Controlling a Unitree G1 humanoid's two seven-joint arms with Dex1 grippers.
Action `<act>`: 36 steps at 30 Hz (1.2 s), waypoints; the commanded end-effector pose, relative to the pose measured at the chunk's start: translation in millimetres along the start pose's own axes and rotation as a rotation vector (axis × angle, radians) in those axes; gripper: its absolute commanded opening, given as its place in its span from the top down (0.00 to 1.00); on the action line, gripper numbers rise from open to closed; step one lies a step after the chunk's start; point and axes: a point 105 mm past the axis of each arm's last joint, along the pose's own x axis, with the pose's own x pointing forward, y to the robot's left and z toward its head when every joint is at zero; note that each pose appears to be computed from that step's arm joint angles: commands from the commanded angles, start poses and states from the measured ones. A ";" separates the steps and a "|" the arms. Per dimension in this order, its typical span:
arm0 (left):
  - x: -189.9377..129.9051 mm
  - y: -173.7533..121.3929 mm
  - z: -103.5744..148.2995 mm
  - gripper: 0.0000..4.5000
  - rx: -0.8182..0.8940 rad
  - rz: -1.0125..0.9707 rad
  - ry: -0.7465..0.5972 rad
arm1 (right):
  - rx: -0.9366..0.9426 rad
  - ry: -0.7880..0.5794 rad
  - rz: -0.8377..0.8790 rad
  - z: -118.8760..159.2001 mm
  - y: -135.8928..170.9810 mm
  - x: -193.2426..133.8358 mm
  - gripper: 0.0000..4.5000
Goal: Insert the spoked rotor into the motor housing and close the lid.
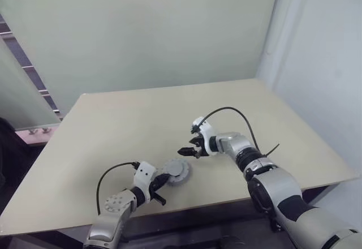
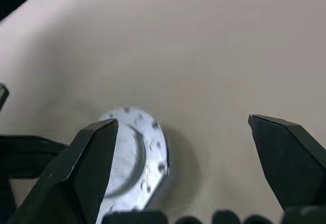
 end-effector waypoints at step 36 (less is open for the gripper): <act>0.9 10.0 9.8 1.00 0.029 0.018 -0.011 | 0.764 0.000 0.162 -42.3 33.7 17.3 0.01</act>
